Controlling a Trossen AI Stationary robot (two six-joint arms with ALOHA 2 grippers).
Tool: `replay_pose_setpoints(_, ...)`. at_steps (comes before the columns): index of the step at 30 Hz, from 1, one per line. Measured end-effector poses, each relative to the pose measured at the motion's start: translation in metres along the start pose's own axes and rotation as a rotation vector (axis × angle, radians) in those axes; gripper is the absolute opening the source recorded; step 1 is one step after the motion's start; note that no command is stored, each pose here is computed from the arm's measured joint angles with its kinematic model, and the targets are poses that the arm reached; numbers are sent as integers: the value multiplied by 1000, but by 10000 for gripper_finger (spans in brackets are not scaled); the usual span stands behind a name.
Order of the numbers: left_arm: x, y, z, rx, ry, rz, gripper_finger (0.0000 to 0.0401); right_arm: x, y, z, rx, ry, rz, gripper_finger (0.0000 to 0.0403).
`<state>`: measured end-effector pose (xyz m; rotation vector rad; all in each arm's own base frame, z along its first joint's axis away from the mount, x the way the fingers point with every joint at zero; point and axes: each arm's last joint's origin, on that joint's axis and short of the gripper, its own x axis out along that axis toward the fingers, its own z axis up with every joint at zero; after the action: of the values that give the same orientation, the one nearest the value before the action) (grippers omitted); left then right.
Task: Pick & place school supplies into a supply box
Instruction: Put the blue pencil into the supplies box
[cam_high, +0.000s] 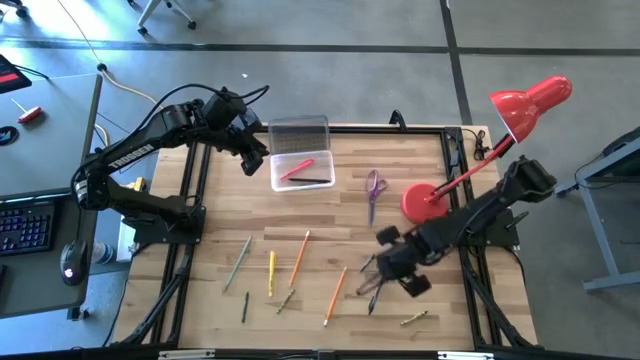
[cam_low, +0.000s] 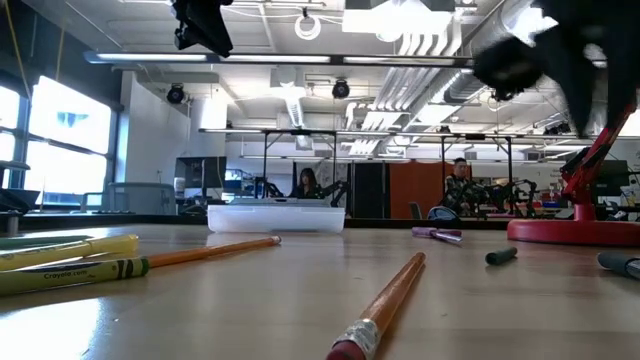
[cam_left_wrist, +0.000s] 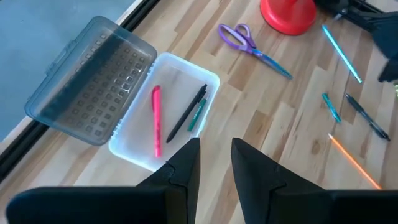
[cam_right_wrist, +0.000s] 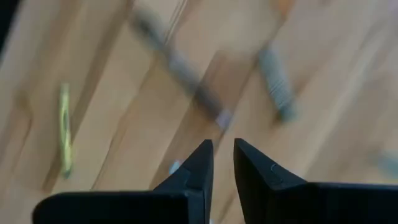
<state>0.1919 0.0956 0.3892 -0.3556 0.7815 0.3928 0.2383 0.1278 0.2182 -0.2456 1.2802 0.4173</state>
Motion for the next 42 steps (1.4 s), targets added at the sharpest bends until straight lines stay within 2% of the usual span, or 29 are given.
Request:
replay_pose_setpoints(3,0,0,0,-22,0,0,120,21,13,-22,-11,81,39,30)
replay_pose_setpoints(11,0,0,0,-86,-1,0,120,45,32,-45,-56,101,69,21)
replay_pose_setpoints(18,0,0,2,-132,-20,-3,120,57,31,-55,-144,74,-17,53)
replay_pose_setpoints(23,0,0,3,-143,-36,-6,120,60,32,-59,-185,87,18,80)
replay_pose_setpoints(27,0,0,3,-143,-36,-5,120,60,32,-56,-239,56,25,87)
replay_pose_setpoints(30,0,0,4,-143,-41,19,120,66,32,-52,-282,16,-13,82)
replay_pose_setpoints(34,0,1,4,-144,-44,35,120,85,30,-56,-284,-17,38,67)
replay_pose_setpoints(40,0,1,3,-117,-37,36,120,89,27,-58,-309,1,-52,40)
replay_pose_setpoints(42,0,1,3,-114,-37,39,120,89,24,-56,-299,-20,-47,29)
